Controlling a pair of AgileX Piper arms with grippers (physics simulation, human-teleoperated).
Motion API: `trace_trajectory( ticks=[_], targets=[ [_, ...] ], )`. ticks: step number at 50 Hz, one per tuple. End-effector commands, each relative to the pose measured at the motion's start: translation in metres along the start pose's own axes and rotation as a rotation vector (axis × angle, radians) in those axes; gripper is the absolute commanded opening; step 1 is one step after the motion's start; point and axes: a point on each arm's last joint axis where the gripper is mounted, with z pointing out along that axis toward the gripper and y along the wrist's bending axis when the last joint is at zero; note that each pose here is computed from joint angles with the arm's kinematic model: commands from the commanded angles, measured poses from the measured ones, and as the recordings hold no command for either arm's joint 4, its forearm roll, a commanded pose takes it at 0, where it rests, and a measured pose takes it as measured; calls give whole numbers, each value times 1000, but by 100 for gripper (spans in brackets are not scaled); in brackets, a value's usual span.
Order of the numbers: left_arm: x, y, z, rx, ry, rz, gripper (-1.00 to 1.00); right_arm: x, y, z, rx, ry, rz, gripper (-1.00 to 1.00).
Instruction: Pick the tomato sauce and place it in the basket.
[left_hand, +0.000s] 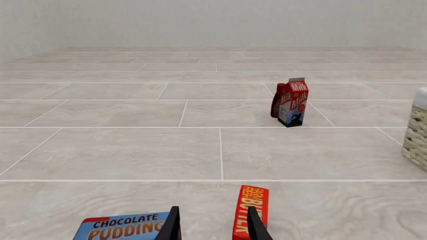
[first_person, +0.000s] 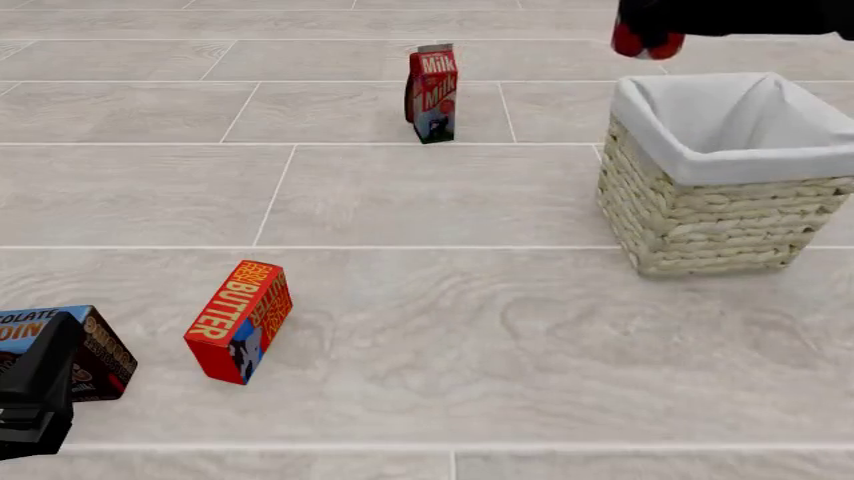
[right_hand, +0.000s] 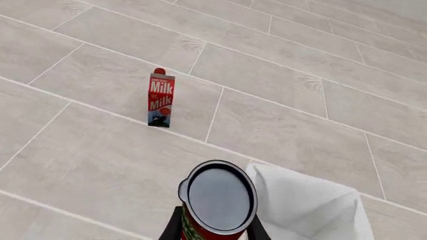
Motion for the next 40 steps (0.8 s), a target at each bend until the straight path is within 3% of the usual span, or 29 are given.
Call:
trace_trajectory(
  ticks=[1,10,18,25,27,40],
  targets=[
    [0,0,0,0,0,0,100,7,-23,-2,69,25,8,-100],
    [0,0,0,0,0,0,100,14,-33,0,100,32,49,-100],
    [0,0,0,0,0,0,100,28,-54,9,157,59,72,-100],
    [0,0,0,0,0,0,100,39,-64,13,186,76,70,-100],
    [0,0,0,0,0,0,100,46,-76,15,217,84,52,-100],
    [0,0,0,0,0,0,100,62,-93,27,259,106,79,-100]
  ],
)
